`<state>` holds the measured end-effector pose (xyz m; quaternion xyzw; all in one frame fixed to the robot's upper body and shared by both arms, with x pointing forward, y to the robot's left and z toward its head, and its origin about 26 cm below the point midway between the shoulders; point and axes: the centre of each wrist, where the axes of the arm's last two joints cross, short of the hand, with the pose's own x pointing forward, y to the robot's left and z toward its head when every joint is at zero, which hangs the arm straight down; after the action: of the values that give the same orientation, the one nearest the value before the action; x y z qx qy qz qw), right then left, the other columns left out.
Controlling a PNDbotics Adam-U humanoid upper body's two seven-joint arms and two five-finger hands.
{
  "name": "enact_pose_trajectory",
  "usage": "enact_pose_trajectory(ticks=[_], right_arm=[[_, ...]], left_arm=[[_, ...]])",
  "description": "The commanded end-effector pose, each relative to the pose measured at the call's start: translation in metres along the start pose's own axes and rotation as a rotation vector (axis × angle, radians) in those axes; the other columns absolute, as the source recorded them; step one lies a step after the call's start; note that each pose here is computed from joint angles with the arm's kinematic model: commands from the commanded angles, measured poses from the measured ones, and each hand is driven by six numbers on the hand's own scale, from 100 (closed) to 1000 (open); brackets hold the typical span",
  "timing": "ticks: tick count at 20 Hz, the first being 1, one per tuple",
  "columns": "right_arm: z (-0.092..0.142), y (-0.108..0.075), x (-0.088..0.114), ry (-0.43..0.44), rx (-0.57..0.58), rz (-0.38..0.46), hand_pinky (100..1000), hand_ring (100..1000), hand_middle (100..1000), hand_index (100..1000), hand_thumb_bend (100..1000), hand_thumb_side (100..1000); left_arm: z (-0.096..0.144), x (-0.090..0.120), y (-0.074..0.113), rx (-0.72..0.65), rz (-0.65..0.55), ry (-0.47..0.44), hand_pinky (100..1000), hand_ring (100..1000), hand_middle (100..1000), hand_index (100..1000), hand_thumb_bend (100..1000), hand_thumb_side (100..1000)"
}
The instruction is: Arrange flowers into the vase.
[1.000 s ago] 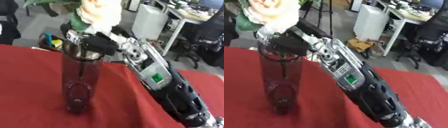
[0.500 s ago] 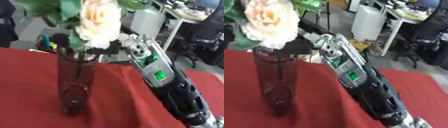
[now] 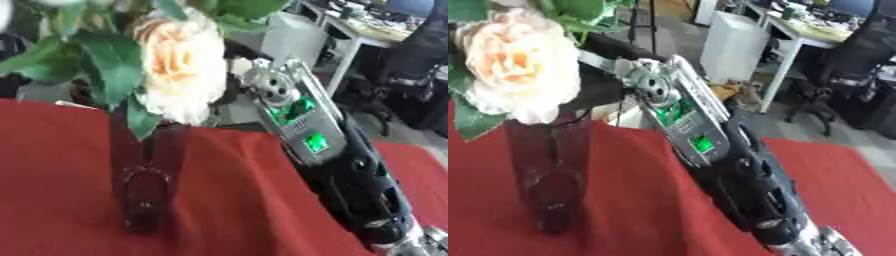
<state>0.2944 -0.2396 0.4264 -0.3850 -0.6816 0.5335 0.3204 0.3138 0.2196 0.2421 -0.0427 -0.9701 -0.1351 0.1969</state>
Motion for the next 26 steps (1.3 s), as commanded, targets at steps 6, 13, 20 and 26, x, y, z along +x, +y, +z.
enact_pose_trajectory(ticks=[6, 13, 20, 26], right_arm=[[0.013, -0.018, 0.005, -0.003, -0.002, 0.026, 774, 910, 693, 900, 897, 982], [0.016, -0.021, 0.004, -0.017, -0.008, -0.009, 778, 912, 688, 901, 900, 990], [0.024, -0.024, 0.000, -0.017, -0.022, -0.019, 780, 913, 689, 903, 901, 987], [0.030, -0.023, -0.002, -0.023, -0.006, -0.026, 781, 913, 694, 905, 901, 981]], left_arm=[[-0.003, 0.005, -0.001, -0.013, 0.004, -0.021, 830, 950, 879, 883, 100, 1000], [-0.002, 0.005, 0.000, -0.012, 0.001, -0.016, 830, 951, 879, 883, 100, 1000], [-0.001, 0.005, 0.001, -0.009, -0.007, -0.011, 828, 952, 879, 883, 100, 1000], [0.000, 0.004, 0.003, -0.001, -0.016, -0.005, 828, 953, 881, 883, 100, 1000]])
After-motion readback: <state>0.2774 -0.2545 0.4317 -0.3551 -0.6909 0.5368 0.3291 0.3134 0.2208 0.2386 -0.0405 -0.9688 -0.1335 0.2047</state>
